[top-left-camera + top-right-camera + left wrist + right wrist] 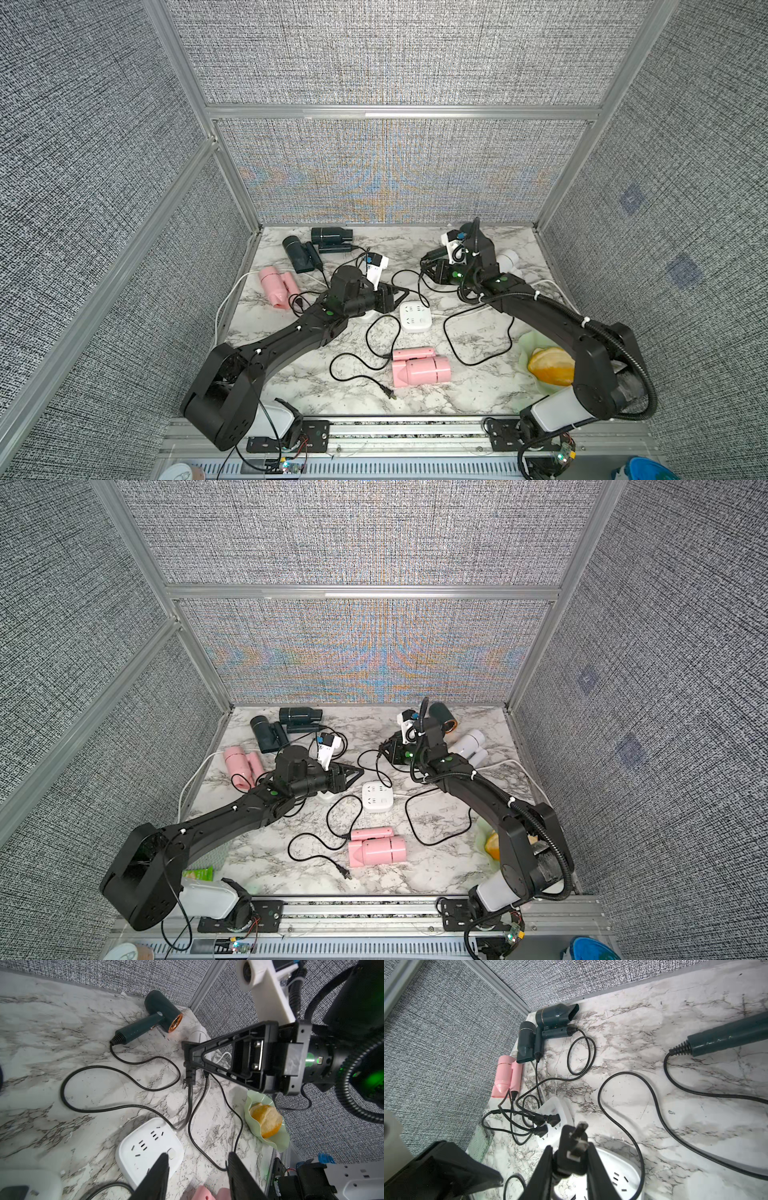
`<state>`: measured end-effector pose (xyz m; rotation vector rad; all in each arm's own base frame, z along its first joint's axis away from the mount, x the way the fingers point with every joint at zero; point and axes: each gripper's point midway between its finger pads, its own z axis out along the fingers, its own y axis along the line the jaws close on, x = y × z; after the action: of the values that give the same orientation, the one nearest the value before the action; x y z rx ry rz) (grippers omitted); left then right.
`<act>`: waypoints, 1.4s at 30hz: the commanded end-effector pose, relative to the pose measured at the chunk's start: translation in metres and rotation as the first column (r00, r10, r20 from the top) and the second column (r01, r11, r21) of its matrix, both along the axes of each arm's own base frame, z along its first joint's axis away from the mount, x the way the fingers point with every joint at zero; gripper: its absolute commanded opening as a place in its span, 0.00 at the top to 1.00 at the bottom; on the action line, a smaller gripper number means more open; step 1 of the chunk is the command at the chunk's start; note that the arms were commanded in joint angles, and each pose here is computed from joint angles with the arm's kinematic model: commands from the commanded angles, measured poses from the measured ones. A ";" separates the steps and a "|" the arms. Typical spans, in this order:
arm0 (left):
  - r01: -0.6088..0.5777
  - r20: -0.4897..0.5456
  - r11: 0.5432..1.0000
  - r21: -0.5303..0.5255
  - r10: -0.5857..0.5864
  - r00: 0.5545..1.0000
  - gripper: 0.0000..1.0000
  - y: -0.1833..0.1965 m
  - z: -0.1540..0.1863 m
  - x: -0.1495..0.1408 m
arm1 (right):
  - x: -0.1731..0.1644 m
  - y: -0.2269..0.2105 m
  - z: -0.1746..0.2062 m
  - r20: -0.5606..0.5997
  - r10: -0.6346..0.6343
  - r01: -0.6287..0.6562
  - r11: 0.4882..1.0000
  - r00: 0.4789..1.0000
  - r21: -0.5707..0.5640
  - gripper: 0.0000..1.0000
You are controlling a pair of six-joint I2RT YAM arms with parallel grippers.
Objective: Charge the blow dryers
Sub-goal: Pick up the plug from the center of the board.
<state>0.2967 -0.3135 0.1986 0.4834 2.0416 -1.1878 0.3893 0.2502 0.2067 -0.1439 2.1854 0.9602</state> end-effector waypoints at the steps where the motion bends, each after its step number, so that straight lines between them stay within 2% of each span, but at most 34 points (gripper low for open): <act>1: -0.005 0.021 1.000 -0.010 0.006 1.000 0.52 -0.006 0.001 0.007 | -0.003 0.010 0.013 -0.002 0.022 -0.022 0.994 1.000 0.104 0.82; 11: 0.009 0.015 1.000 0.009 -0.009 1.000 0.54 -0.024 -0.011 0.017 | -0.010 0.018 0.009 -0.033 0.062 -0.056 0.985 0.998 0.162 0.82; 19: -0.005 0.006 1.000 0.019 0.005 1.000 0.61 -0.029 -0.019 0.025 | -0.015 0.027 0.006 -0.046 0.089 -0.080 0.982 0.995 0.170 0.82; 35: -0.012 -0.009 1.000 0.018 0.012 1.000 0.85 -0.028 -0.022 0.024 | -0.015 0.032 0.001 -0.060 0.086 -0.077 0.987 0.995 0.144 0.81; 42: -0.013 -0.011 1.000 0.020 0.013 1.000 0.89 -0.027 -0.022 0.023 | -0.014 0.030 0.001 -0.061 0.072 -0.063 0.989 0.996 0.135 0.65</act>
<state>0.3187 -0.3408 0.1714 0.4756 2.0893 -1.1624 0.3727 0.2816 0.2037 -0.1415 2.1867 1.1759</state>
